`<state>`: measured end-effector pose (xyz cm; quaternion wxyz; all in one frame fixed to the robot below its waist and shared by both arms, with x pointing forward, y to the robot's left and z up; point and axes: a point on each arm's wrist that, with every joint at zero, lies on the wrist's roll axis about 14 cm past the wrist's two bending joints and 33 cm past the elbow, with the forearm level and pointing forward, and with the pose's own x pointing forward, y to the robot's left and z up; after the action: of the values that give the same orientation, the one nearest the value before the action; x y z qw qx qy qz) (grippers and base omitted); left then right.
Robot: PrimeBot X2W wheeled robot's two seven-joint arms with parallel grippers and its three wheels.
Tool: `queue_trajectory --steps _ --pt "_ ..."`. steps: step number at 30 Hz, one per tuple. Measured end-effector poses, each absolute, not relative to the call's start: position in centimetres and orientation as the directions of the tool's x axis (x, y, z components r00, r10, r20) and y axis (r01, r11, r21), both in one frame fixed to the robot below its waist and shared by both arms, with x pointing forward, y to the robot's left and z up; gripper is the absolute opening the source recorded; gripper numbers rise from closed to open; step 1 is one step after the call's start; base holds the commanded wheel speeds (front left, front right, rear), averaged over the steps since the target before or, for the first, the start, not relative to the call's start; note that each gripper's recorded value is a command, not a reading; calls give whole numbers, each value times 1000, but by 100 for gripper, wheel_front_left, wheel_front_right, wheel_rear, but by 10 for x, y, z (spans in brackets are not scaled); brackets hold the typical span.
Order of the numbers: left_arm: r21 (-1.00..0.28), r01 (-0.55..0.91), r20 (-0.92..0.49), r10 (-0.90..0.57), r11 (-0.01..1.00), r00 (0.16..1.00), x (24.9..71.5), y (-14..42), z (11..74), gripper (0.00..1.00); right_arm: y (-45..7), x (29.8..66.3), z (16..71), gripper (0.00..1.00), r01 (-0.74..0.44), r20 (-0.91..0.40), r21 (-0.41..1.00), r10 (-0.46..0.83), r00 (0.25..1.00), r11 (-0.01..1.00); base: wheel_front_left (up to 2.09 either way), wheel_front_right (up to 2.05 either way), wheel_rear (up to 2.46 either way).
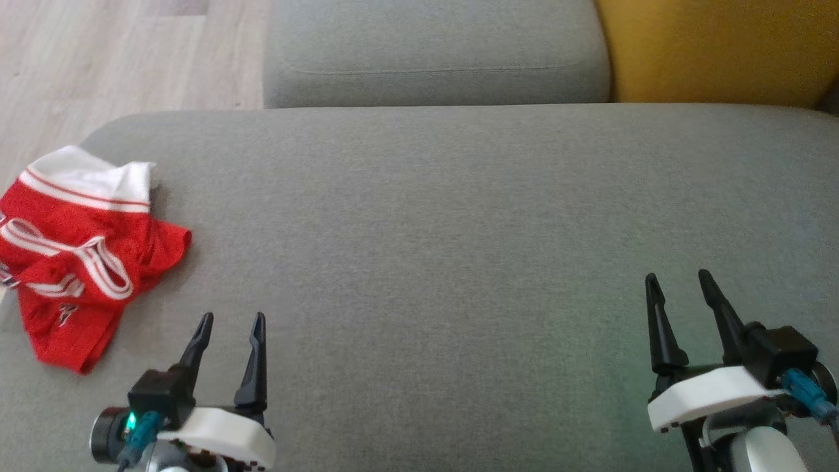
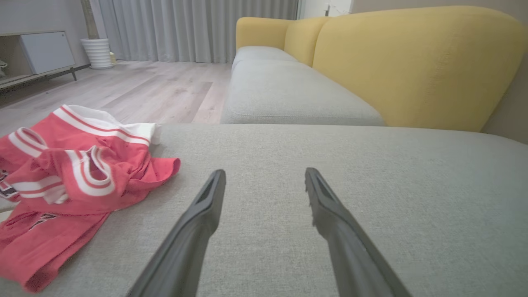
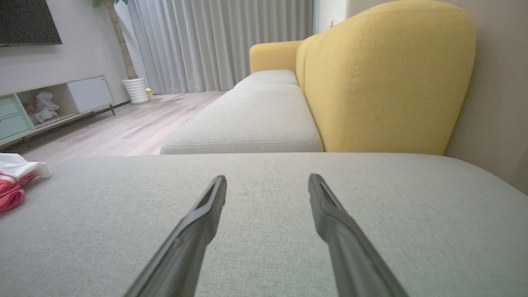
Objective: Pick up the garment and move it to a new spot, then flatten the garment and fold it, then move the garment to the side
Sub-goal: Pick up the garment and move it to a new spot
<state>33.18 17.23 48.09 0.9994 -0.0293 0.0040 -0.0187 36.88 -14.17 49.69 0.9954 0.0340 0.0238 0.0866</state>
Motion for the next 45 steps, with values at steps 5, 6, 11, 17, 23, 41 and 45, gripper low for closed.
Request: queue_trajectory --steps 5,6,11,17,23,41,45 --pt "-64 -25 4 25 998 1000 325 191 484 100 -121 375 503 100 -232 -28 69 234 972 970 0 0 0" --pt "-66 -41 7 41 997 999 323 195 485 100 -116 375 502 100 -248 -31 70 251 968 966 0 0 0" --pt "-68 -109 18 111 992 994 314 215 488 100 -91 380 505 100 -318 -26 70 320 947 946 0 0 0" --pt "-69 -240 27 242 968 970 290 253 492 100 -48 386 509 100 -432 -21 68 434 901 899 0 0 0" --pt "-67 -332 26 334 941 942 266 277 491 100 -10 385 509 100 -531 -25 68 533 846 845 0 0 0" --pt "-56 -410 18 412 910 911 247 298 489 100 13 385 504 100 -585 -42 75 589 807 808 0 0 0" --pt "-56 -411 6 412 910 911 258 300 488 100 13 390 499 100 -582 -60 86 588 807 808 0 0 0"
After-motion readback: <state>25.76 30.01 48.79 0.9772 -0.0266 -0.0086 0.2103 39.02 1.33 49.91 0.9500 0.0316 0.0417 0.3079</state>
